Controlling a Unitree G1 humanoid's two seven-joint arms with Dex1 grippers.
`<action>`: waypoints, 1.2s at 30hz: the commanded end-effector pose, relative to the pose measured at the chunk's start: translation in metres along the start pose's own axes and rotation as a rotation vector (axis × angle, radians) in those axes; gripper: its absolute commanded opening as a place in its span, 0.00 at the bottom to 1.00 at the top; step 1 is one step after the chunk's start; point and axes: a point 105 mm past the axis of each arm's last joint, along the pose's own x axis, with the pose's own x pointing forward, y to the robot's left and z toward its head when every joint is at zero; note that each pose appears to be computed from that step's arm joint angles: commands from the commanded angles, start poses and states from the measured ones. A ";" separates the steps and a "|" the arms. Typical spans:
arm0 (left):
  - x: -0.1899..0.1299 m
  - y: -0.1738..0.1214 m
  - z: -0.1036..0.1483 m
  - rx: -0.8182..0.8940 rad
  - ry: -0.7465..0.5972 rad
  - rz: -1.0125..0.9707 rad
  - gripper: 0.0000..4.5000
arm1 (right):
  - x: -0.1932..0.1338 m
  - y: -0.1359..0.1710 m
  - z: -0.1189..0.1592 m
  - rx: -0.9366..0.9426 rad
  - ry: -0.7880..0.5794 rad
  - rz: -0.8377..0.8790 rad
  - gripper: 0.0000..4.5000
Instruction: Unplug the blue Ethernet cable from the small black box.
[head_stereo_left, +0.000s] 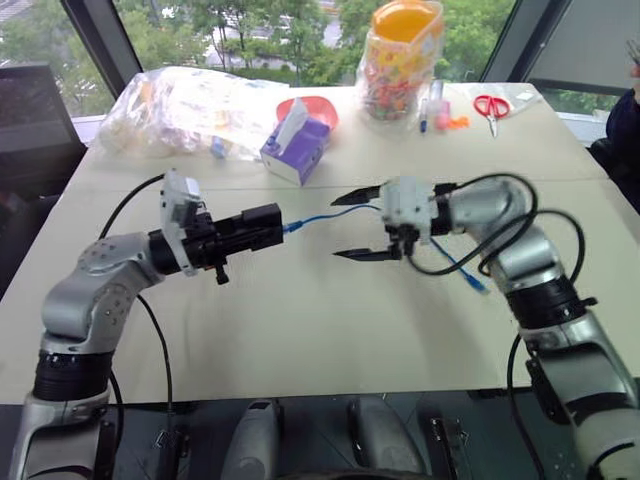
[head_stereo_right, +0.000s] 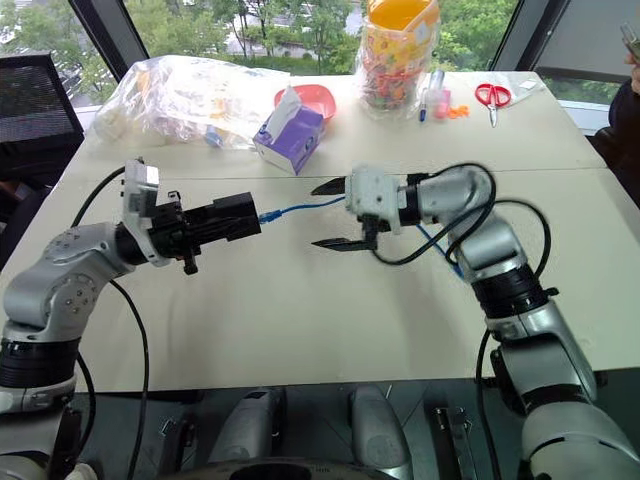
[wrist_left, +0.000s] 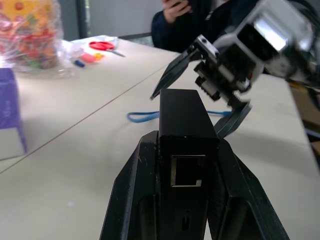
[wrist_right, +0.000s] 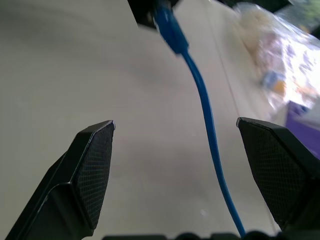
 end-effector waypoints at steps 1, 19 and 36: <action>-0.007 -0.009 0.020 -0.029 -0.018 -0.090 0.12 | -0.014 -0.006 0.031 0.153 -0.139 0.128 0.90; 0.003 -0.013 0.052 -0.028 -0.087 -0.117 0.12 | 0.022 -0.010 0.050 0.397 -0.308 0.197 0.90; 0.004 -0.015 0.055 -0.019 -0.099 -0.107 0.12 | 0.035 -0.007 0.045 0.435 -0.310 0.212 0.18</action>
